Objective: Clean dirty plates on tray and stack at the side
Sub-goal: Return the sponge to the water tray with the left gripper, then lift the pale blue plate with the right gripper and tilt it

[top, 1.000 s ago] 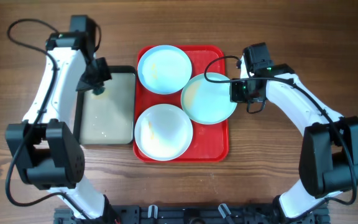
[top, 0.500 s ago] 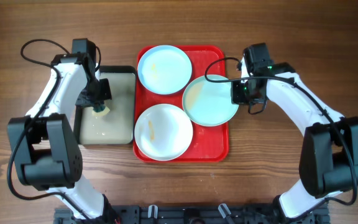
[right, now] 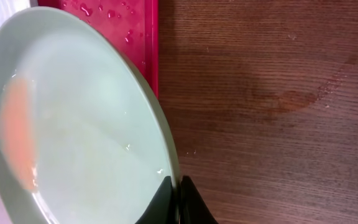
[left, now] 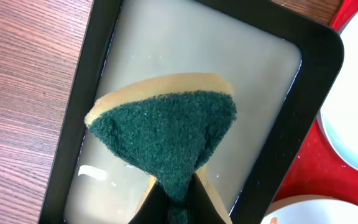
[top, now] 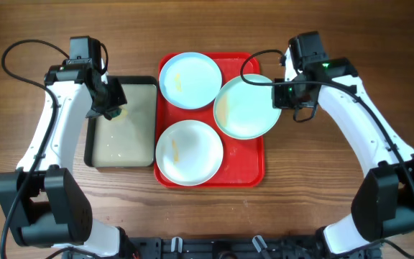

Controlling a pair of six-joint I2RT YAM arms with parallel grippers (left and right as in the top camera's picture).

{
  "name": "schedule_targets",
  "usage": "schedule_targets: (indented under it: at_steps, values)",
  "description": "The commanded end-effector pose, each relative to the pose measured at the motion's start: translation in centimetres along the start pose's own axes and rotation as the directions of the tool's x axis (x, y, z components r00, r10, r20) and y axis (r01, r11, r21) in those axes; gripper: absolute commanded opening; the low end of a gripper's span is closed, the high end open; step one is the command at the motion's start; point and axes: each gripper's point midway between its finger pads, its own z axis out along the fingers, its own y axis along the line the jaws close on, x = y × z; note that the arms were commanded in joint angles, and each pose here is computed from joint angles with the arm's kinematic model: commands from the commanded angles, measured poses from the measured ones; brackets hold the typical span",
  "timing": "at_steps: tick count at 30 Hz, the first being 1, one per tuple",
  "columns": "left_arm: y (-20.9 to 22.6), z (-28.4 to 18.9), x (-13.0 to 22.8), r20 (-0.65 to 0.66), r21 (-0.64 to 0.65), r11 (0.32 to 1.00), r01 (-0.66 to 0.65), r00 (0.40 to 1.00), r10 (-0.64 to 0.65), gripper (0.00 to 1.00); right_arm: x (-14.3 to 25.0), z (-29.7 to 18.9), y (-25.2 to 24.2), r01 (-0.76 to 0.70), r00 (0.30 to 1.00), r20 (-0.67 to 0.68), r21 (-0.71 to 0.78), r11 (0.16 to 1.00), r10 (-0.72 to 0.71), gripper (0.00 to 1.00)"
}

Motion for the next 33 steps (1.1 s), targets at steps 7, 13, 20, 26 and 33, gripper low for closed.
schedule_targets:
  at_steps: [7,13,20,26,33]
  values:
    - [-0.3,-0.5,-0.1,0.013,0.021,1.0,0.019,1.0,-0.019,0.04,-3.9,-7.4,2.0,0.013,0.992,0.123,-0.06,0.998,-0.006,0.04]
    - [-0.3,-0.5,-0.1,0.012,0.021,1.0,0.018,1.0,-0.018,0.04,-5.5,-8.1,4.6,0.036,0.983,0.184,-0.153,0.988,-0.007,0.04]
    - [1.0,-0.6,-0.5,0.037,-0.055,0.998,0.017,0.999,-0.015,0.04,-6.0,-3.8,12.1,0.155,0.973,0.202,-0.201,0.967,-0.114,0.04]
    - [1.6,-3.7,-0.3,0.087,-0.041,0.999,0.034,0.996,-0.03,0.04,-6.0,0.7,21.7,0.286,0.924,0.321,-0.214,0.934,-0.209,0.04]
    - [2.9,-4.2,1.5,0.027,-0.077,0.997,0.024,0.999,-0.022,0.04,-6.8,1.8,26.6,0.376,0.778,0.53,0.035,0.926,-0.336,0.04]
